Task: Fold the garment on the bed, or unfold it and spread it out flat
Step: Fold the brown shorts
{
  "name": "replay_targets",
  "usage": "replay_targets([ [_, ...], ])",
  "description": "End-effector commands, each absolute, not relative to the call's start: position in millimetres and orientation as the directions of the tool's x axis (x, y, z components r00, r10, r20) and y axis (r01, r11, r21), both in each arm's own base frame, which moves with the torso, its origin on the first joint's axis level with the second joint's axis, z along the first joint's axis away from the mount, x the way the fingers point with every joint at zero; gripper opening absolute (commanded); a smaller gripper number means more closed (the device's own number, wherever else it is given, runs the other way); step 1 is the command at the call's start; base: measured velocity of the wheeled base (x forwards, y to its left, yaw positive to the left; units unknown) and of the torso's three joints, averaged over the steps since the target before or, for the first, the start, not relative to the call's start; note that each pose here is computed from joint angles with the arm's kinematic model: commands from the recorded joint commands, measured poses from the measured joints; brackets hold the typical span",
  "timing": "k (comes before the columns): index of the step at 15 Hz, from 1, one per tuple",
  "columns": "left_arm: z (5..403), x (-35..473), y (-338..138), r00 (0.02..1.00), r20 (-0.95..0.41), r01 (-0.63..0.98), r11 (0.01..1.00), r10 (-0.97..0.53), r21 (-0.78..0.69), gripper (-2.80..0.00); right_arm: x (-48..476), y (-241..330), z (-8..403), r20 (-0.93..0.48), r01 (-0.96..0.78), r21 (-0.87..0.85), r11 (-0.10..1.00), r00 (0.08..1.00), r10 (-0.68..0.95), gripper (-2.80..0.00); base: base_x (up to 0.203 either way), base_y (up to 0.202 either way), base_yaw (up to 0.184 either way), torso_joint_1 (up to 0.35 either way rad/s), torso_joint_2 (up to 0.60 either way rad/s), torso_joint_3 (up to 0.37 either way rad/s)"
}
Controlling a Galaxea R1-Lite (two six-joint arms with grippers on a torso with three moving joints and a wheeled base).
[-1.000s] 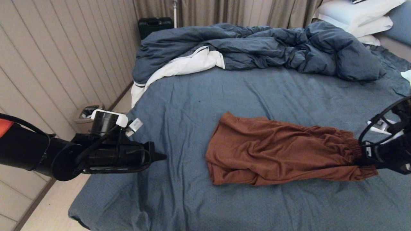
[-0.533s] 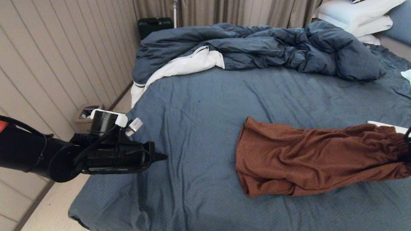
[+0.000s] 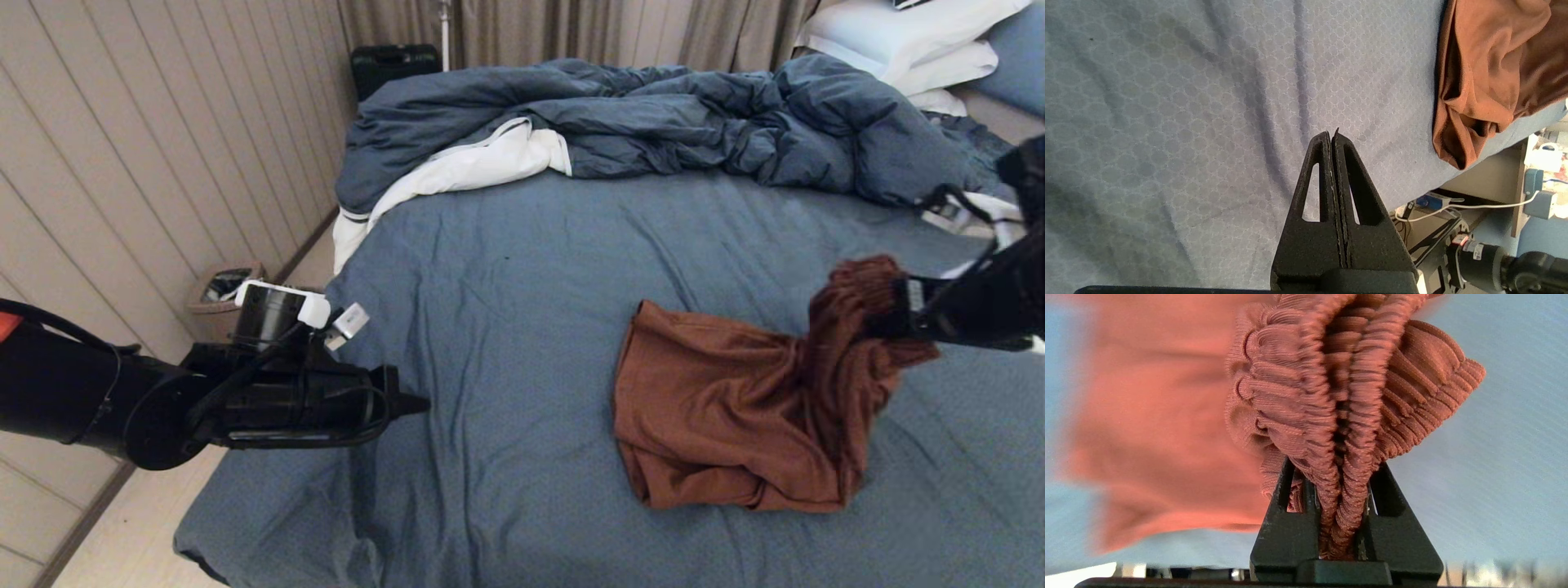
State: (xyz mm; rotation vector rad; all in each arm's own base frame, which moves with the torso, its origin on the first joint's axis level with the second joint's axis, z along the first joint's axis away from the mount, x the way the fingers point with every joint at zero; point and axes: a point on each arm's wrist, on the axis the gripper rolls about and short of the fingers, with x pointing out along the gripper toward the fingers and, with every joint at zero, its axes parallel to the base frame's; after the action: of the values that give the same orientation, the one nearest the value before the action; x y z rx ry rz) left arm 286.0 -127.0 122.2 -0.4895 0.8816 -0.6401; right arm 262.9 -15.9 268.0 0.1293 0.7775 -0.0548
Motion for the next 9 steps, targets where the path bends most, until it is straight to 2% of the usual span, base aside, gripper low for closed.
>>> replay_targets([
  [1, 121, 286, -127, 0.471, -0.548, 0.304, 0.711, -0.691, -0.634, -2.80, 290, 57, 259, -0.723, -0.060, 0.079, 0.995, 0.684, 0.099, -2.80, 0.000, 0.000, 0.000, 0.000, 0.00, 0.000],
  [5, 120, 287, -128, 0.470, -0.552, 0.304, 0.713, -0.689, -0.632, -2.80, 329, 155, 213, -0.784, -0.134, 0.054, 0.990, 0.608, 0.125, -2.80, 0.000, 0.000, 0.000, 0.000, 0.00, 0.000],
  [9, 115, 289, -128, 0.463, -0.562, 0.299, 0.717, -0.686, -0.629, -2.80, 358, 175, 174, -0.821, -0.120, 0.008, 0.993, 0.565, 0.075, -2.80, 0.000, 0.000, 0.000, 0.000, 0.00, 0.000],
])
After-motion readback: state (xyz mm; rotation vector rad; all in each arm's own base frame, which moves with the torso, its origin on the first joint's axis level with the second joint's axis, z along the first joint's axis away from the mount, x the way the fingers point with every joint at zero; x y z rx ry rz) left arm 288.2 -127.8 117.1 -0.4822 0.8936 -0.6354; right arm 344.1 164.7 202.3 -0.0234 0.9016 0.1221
